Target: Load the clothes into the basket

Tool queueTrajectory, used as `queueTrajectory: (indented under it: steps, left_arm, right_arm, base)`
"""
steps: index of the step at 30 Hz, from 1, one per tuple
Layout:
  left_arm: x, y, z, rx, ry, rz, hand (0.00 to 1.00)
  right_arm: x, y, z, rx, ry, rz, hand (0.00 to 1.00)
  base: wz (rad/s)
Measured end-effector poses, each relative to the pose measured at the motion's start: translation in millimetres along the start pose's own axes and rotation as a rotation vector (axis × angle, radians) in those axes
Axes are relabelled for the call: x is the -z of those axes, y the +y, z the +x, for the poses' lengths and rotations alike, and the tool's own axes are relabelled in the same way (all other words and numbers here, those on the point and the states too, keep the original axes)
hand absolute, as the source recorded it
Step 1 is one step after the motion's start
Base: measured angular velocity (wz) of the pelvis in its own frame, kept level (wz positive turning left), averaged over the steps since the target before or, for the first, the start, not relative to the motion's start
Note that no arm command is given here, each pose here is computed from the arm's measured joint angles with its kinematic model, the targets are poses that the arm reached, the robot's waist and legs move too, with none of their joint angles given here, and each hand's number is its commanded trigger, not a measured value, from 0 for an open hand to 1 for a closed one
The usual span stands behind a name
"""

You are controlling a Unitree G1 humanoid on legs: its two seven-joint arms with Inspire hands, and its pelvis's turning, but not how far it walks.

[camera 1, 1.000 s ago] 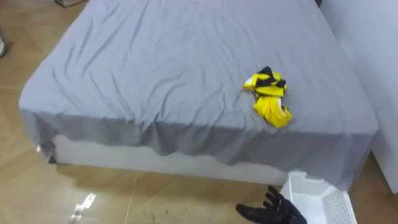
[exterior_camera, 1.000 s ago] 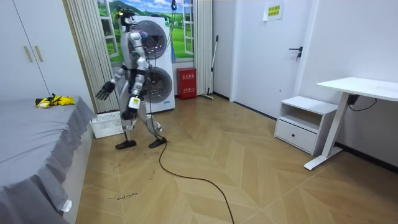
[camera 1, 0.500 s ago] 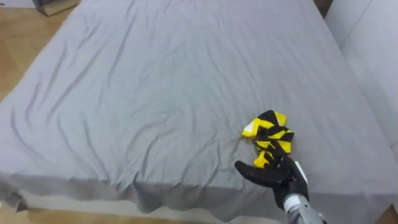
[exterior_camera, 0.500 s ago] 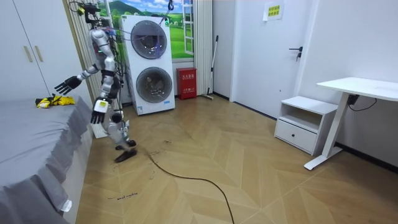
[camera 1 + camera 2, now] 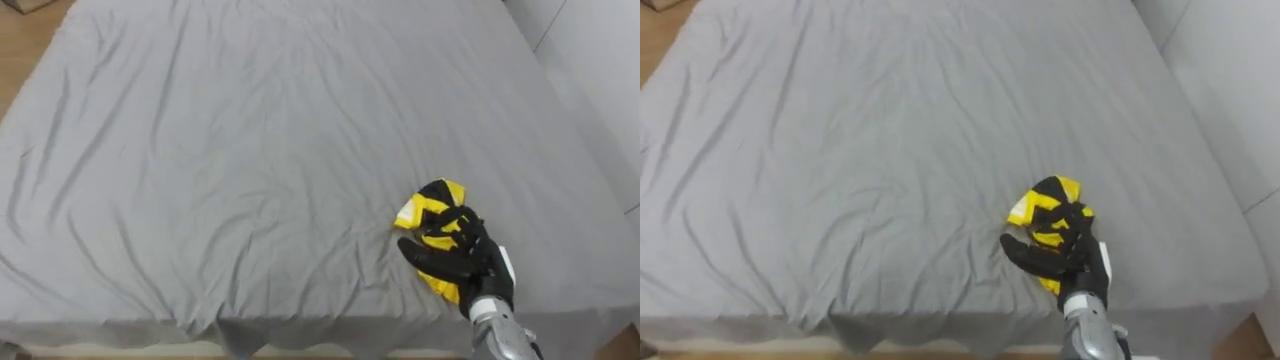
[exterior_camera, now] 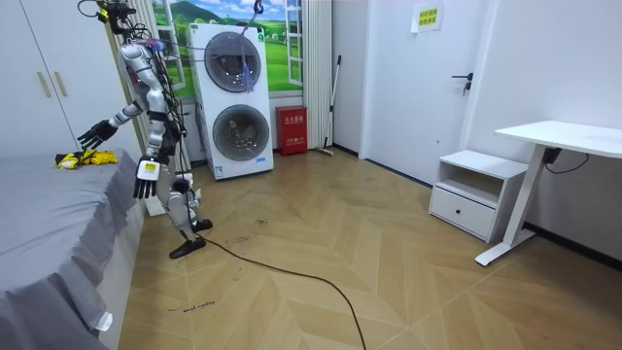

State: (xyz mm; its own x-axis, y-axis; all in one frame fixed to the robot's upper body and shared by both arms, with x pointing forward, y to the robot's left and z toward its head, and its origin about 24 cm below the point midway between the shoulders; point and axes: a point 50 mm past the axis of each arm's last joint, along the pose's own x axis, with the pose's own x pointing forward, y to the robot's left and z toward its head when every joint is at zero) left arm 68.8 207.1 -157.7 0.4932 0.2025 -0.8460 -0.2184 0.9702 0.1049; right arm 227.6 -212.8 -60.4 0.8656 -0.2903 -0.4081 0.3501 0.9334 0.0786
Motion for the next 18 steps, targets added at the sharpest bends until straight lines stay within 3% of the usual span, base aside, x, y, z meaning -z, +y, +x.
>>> queueTrajectory:
  steps: [8,18]
  left_arm:
    - [-7.5,-0.2,7.3,0.006,0.014,0.004,0.0]
    - [-17.0,-2.2,11.3,0.037,0.004,-0.014,0.0]
  right_arm:
    - [-50.4,-2.1,28.8,0.13,-0.122,0.023,0.0]
    - [-76.9,-16.3,42.7,0.369,-0.161,0.059,0.0]
  base:
    - [0.09]
    - [0.09]
